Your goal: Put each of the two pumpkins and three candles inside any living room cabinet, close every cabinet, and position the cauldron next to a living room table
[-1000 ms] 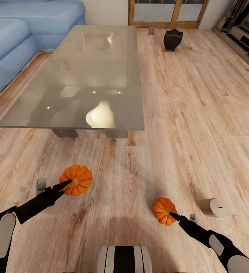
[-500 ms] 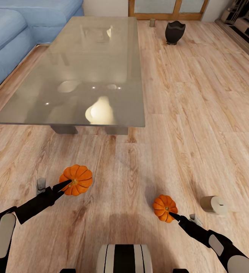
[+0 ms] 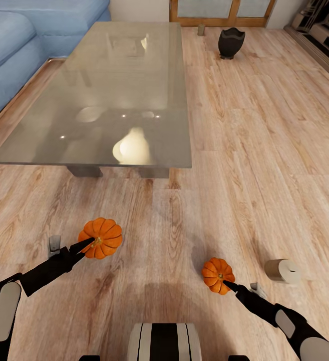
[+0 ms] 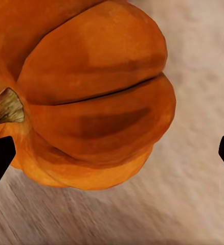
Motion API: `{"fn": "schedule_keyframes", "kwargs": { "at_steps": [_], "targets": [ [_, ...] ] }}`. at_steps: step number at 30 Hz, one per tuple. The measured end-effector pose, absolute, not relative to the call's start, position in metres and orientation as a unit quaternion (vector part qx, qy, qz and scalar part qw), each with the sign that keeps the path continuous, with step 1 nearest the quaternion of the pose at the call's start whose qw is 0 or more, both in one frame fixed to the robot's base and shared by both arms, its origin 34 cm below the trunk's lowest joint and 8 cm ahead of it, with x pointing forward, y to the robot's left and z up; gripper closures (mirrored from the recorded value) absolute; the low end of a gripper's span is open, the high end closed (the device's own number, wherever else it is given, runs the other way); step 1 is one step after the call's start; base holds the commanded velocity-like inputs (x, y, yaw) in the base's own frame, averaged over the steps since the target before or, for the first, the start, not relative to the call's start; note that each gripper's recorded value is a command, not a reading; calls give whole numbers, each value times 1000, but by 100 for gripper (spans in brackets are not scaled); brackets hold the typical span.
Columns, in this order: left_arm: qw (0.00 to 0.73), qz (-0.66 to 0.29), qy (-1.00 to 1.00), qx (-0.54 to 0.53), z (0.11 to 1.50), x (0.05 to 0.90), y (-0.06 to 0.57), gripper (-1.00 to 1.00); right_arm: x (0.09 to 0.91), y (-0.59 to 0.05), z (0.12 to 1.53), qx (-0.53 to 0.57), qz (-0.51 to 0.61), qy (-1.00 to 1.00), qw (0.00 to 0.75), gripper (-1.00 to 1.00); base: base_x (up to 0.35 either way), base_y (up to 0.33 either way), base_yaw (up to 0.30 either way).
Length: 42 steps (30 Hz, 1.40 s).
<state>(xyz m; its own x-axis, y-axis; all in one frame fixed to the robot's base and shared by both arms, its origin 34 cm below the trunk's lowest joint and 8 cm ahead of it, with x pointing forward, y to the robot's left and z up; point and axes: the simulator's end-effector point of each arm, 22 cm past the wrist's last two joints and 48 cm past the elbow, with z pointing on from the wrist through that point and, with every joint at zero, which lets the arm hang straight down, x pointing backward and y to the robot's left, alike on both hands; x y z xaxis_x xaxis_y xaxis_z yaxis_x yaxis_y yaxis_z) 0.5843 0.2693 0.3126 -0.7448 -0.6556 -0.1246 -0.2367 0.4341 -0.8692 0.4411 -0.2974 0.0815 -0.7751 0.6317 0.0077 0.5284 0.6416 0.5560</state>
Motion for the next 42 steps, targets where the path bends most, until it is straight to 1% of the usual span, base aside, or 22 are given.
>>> {"fn": "schedule_keyframes", "kwargs": {
  "at_steps": [12, 27, 42],
  "targets": [
    [230, -456, 815, -273, 313, 584, 269, 100, 437, -299, 75, 324, 255, 907, 86, -100, 0, 0, 0],
    [230, -456, 815, -274, 313, 584, 269, 100, 438, -298, 76, 328, 257, 905, 87, -100, 61, 18, 0],
    [229, -454, 816, -274, 312, 584, 270, 100, 439, -298, 76, 329, 257, 905, 88, -100, 5, 4, 0]
  ]
}}
